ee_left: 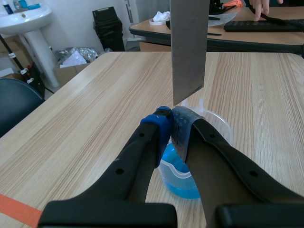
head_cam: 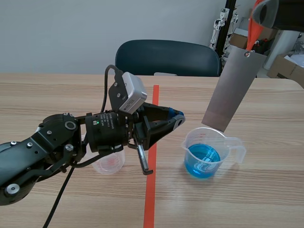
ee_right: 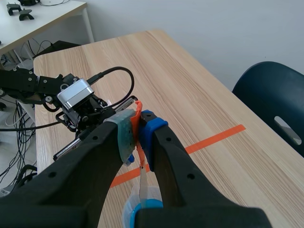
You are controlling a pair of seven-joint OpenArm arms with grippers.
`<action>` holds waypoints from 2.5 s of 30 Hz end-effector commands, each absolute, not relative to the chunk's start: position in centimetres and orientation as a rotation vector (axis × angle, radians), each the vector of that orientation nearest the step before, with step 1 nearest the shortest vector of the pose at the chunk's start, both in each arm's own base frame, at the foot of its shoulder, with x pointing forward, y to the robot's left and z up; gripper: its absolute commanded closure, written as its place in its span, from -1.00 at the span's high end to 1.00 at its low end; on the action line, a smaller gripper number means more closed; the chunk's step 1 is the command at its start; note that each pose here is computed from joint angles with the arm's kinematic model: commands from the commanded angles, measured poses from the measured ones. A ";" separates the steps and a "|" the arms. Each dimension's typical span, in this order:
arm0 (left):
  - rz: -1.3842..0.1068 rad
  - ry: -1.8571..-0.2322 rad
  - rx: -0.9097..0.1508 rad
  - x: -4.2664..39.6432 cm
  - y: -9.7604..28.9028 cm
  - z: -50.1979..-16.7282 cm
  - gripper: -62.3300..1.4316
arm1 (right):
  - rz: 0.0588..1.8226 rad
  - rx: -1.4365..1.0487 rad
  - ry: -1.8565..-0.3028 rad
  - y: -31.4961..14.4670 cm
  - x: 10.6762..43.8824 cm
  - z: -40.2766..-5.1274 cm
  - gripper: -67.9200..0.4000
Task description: Do the redox reaction experiment. move the plate over the left beaker
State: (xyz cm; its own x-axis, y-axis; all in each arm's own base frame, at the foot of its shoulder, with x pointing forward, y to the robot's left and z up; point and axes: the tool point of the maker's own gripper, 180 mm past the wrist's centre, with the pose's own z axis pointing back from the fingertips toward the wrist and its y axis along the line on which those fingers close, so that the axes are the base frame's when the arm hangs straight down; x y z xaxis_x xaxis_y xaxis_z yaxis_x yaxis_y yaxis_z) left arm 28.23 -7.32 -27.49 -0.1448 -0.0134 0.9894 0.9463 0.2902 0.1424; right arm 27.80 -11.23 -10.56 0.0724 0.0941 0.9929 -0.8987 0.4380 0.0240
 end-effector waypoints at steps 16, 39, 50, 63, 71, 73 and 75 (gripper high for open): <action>-1.075 -1.488 -0.927 28.7 -7.2 -26.3 -0.87 | 0.901 0.840 -1.298 -11.0 27.6 -9.5 -0.98; -1.069 -1.488 -0.919 28.8 -5.9 -26.6 -0.87 | 0.901 0.841 -1.298 -11.0 27.6 -9.5 -0.98; -1.004 -1.481 -0.946 26.4 0.3 -27.8 -0.24 | 0.894 0.850 -1.311 -11.0 27.7 -9.2 -0.98; -0.911 -1.423 -0.913 21.5 10.0 -27.0 0.48 | 0.925 0.858 -1.326 -10.2 27.3 -9.4 -0.98; -0.823 -1.301 -0.857 18.1 14.5 -28.4 0.88 | 0.988 0.895 -1.323 -8.5 25.9 -8.7 -0.98; -0.795 -1.292 -0.857 17.1 15.3 -28.5 0.92 | 1.008 0.892 -1.326 -8.1 25.7 -8.4 -0.98; -0.763 -1.302 -0.851 16.2 16.0 -28.4 0.98 | 1.025 0.887 -1.325 -7.6 25.7 -8.4 -0.98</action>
State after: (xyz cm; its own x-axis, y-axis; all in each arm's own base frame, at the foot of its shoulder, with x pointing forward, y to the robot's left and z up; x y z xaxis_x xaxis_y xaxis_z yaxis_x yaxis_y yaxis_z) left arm 16.03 15.90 -29.03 0.1347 -0.0382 0.9901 0.8695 0.4837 -0.0997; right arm 25.54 -7.90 -9.74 0.0031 0.1154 0.9933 -0.9427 0.3317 -0.0356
